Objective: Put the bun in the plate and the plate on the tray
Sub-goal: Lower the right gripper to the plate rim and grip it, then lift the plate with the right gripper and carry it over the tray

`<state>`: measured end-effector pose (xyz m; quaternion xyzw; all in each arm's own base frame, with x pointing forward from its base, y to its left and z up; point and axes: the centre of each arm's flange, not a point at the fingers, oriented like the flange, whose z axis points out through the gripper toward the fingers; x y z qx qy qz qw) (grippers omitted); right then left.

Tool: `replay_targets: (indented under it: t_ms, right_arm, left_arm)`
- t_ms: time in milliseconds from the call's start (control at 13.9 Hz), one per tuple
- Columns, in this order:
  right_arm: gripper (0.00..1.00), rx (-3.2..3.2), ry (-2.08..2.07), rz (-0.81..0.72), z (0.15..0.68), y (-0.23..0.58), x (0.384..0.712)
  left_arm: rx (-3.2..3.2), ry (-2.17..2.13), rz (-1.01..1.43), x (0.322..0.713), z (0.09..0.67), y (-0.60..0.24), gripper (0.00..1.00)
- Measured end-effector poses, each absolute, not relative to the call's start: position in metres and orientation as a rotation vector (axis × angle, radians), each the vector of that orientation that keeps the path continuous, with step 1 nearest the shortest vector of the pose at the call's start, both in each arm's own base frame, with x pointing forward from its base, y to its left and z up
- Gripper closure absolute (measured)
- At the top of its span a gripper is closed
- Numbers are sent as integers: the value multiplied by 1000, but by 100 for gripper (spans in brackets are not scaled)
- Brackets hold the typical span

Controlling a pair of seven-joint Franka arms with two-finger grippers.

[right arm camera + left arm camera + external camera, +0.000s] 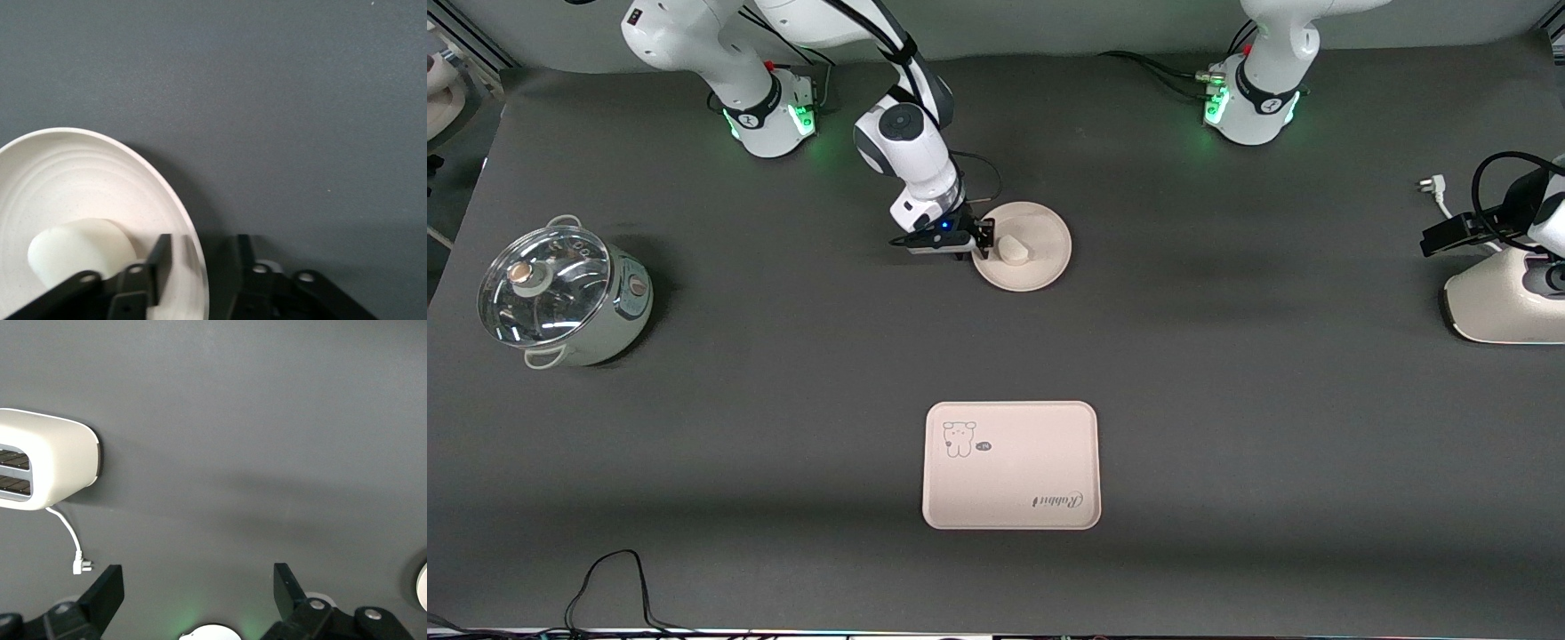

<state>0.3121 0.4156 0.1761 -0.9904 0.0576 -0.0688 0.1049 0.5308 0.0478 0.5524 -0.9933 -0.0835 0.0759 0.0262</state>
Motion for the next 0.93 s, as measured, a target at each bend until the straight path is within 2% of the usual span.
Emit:
replay_targets:
  t_ms: [143, 287, 646, 932]
  right_arm:
    - [80, -2919, 169, -203, 176, 416, 312]
    - [95, -2909, 167, -211, 180, 418, 312]
    - [96, -2891, 175, -228, 190, 420, 318]
    - [96, -2841, 222, -241, 244, 418, 338]
  left_arm:
    - [-3069, -258, 235, 531, 552, 48, 0]
    - [-3069, -258, 237, 531, 552, 48, 0]
    - [-3069, -258, 239, 531, 551, 48, 0]
    - [-3069, -258, 240, 531, 551, 48, 0]
